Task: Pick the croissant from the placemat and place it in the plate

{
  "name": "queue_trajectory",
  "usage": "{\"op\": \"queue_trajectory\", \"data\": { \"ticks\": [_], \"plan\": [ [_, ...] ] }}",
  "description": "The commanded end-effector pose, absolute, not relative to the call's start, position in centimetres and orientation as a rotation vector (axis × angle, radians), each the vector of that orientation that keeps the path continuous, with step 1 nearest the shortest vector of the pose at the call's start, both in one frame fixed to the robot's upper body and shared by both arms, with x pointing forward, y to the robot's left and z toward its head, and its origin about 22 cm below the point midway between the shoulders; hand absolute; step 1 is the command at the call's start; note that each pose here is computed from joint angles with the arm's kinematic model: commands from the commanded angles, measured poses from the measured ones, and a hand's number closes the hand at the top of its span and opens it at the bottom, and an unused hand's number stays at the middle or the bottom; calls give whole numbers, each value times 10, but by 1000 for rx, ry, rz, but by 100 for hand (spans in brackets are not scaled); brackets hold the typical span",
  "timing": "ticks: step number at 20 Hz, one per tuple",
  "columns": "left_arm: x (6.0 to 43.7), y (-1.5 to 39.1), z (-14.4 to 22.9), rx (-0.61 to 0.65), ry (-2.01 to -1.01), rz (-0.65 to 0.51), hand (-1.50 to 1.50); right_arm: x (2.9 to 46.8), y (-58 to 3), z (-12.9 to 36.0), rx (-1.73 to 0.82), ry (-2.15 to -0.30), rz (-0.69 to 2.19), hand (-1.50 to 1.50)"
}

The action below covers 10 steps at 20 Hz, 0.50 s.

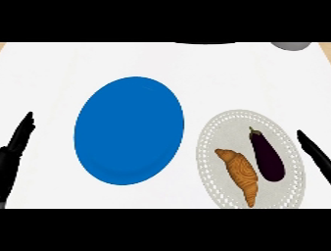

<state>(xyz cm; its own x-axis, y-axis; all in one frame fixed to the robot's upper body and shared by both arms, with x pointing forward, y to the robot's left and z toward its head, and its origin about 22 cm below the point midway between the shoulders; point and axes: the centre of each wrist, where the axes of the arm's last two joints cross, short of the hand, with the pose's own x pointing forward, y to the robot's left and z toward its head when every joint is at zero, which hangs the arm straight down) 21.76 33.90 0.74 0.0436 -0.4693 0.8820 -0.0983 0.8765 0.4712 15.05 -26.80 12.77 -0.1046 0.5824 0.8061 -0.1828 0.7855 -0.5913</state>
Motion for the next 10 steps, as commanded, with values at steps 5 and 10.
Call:
{"op": "queue_trajectory", "data": {
  "ticks": [5,10],
  "plan": [
    [219,352,12,456,-1517,-307,0,194,-262,114,-347,-1316,856,-150],
    [218,329,-15,474,-1507,-283,0,215,-256,120,-415,-1195,1017,-150]
  ]
}}
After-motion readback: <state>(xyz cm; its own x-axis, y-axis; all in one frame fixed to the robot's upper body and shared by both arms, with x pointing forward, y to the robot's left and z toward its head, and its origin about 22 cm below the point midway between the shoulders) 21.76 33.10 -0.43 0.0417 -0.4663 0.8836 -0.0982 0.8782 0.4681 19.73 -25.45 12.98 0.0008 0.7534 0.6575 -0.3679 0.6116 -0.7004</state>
